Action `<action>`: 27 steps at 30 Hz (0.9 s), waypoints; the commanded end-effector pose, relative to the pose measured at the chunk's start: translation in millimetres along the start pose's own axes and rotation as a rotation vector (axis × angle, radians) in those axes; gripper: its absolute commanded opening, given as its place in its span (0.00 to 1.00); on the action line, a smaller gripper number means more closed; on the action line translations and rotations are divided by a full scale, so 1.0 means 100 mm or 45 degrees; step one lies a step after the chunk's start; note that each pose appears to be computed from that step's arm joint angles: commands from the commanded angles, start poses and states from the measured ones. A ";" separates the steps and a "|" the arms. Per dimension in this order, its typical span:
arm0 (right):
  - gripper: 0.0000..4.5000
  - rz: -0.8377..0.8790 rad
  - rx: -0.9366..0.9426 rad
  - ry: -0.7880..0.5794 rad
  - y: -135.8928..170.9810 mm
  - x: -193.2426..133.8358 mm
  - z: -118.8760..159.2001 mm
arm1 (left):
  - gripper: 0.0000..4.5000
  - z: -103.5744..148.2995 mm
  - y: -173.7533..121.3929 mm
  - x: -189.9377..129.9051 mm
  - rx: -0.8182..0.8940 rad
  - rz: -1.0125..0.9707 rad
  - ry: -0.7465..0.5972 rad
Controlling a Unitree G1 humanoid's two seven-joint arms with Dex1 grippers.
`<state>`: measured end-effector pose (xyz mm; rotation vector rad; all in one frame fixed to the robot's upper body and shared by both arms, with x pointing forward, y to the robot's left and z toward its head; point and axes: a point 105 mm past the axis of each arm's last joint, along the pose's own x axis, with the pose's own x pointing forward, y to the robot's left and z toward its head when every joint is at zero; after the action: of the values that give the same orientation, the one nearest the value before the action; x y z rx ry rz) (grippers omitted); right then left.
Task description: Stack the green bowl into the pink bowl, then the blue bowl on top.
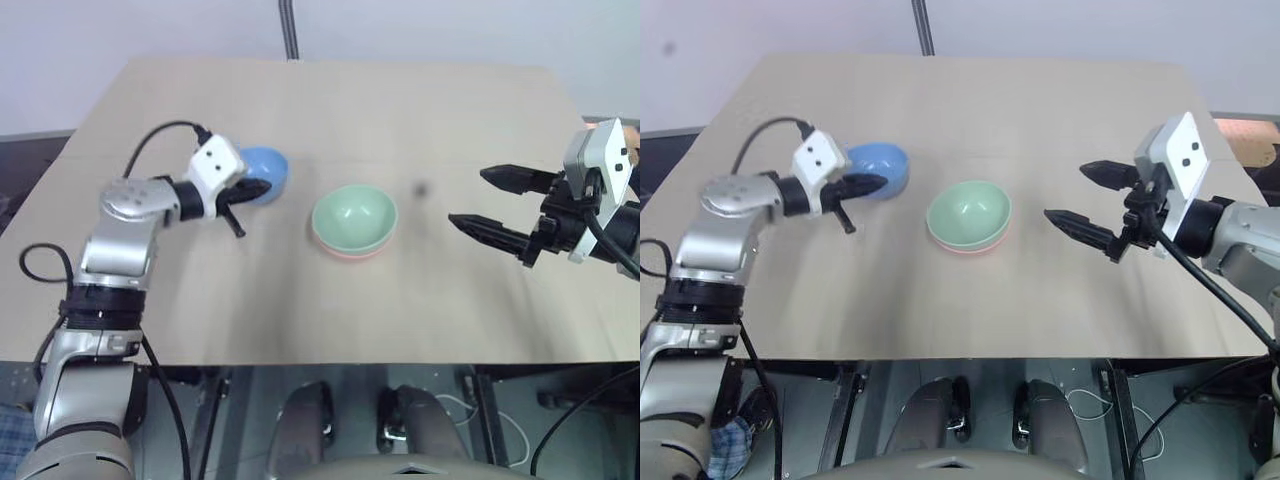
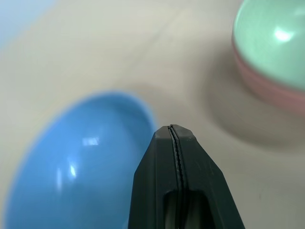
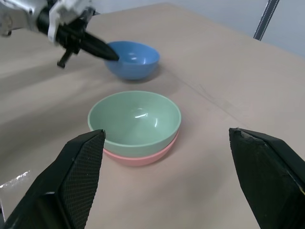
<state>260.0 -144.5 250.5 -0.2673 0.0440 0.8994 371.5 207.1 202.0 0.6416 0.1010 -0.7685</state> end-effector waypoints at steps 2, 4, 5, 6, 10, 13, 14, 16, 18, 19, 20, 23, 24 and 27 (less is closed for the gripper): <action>1.00 -0.006 -0.048 -0.025 0.01 -0.03 0.06 | 0.01 0.03 0.01 -0.06 0.032 -0.004 -0.008; 1.00 -0.007 -0.049 -0.021 0.01 -0.03 0.06 | 0.01 0.02 -0.01 -0.06 0.012 -0.008 -0.015; 1.00 -0.008 -0.049 -0.019 0.01 -0.03 0.05 | 0.01 0.02 -0.02 -0.06 -0.009 -0.009 -0.027; 1.00 -0.009 -0.049 -0.018 0.00 -0.03 0.05 | 0.06 0.02 -0.02 -0.07 -0.036 -0.010 -0.038; 1.00 -0.004 -0.052 -0.009 0.01 -0.03 0.04 | 0.36 0.02 -0.08 -0.08 -0.043 -0.039 -0.043; 1.00 -0.003 -0.052 -0.003 0.01 -0.03 0.03 | 0.62 0.02 -0.09 -0.08 -0.027 -0.043 -0.041; 1.00 -0.004 -0.052 -0.002 0.01 -0.03 0.03 | 0.73 0.02 -0.08 -0.08 -0.031 -0.032 -0.042; 1.00 -0.002 -0.054 0.003 0.01 -0.03 0.02 | 0.93 0.01 -0.06 -0.07 -0.019 -0.020 -0.040; 1.00 0.000 -0.055 0.007 0.01 -0.03 0.01 | 0.98 -0.01 -0.03 -0.07 -0.011 0.001 -0.027; 1.00 -0.001 -0.055 0.010 0.01 -0.03 0.00 | 0.98 -0.03 -0.01 -0.07 -0.007 0.020 -0.015; 1.00 -0.001 -0.056 0.012 0.01 -0.03 0.00 | 0.98 -0.05 0.00 -0.08 -0.004 0.033 -0.008; 1.00 -0.001 -0.058 0.016 0.01 -0.03 -0.01 | 0.98 -0.18 0.02 -0.08 -0.005 0.045 0.063; 1.00 -0.001 -0.058 0.017 0.01 -0.03 -0.01 | 0.98 -0.23 0.03 -0.08 0.003 0.051 0.097; 1.00 -0.009 -0.063 0.022 0.00 -0.04 -0.01 | 0.98 -0.35 0.04 -0.06 0.016 0.042 0.212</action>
<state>260.0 -147.6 242.2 -0.2845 0.0744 0.8969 370.4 224.6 175.2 0.6276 0.1885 -0.7233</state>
